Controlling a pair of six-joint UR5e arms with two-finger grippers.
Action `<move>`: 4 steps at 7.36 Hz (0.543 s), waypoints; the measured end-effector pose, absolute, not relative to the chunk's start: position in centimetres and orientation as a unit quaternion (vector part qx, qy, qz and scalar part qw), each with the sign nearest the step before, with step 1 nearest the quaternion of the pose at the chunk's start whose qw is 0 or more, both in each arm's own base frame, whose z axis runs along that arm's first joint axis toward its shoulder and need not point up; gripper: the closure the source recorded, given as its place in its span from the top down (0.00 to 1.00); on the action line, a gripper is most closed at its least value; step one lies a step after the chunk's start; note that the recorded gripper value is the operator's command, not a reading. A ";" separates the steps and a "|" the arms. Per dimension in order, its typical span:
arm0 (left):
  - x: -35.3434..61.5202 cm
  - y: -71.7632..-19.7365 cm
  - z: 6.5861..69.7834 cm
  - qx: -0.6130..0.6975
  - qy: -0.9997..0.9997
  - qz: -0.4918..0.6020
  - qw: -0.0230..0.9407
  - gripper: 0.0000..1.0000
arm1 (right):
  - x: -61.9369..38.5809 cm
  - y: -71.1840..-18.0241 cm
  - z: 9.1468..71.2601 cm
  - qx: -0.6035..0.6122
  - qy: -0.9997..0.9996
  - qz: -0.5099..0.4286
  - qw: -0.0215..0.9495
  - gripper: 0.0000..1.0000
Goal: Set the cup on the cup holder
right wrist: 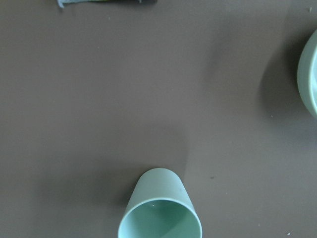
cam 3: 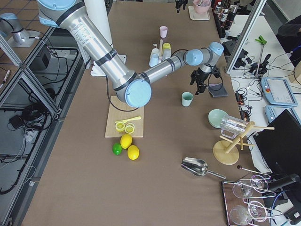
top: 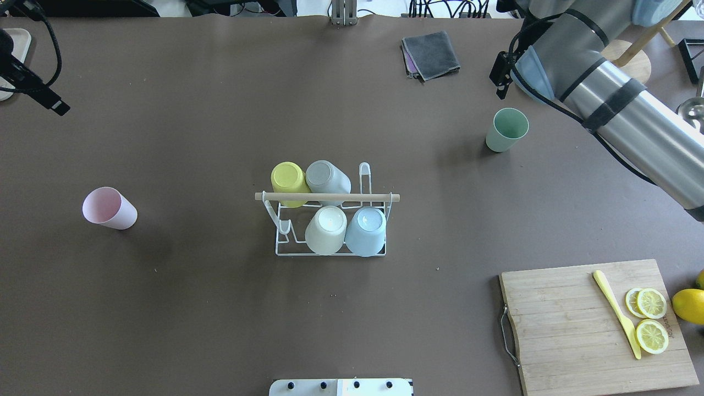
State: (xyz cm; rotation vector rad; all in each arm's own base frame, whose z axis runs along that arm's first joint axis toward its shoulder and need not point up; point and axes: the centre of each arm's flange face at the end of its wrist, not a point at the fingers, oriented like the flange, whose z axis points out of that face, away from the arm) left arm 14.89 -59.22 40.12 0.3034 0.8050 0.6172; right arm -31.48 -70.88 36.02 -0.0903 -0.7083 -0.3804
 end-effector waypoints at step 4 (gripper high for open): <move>17.6 -62.9 38.5 0.088 0.380 0.286 0.875 0.98 | -37.4 -75.1 39.7 -0.105 -0.323 -0.211 0.917 1.00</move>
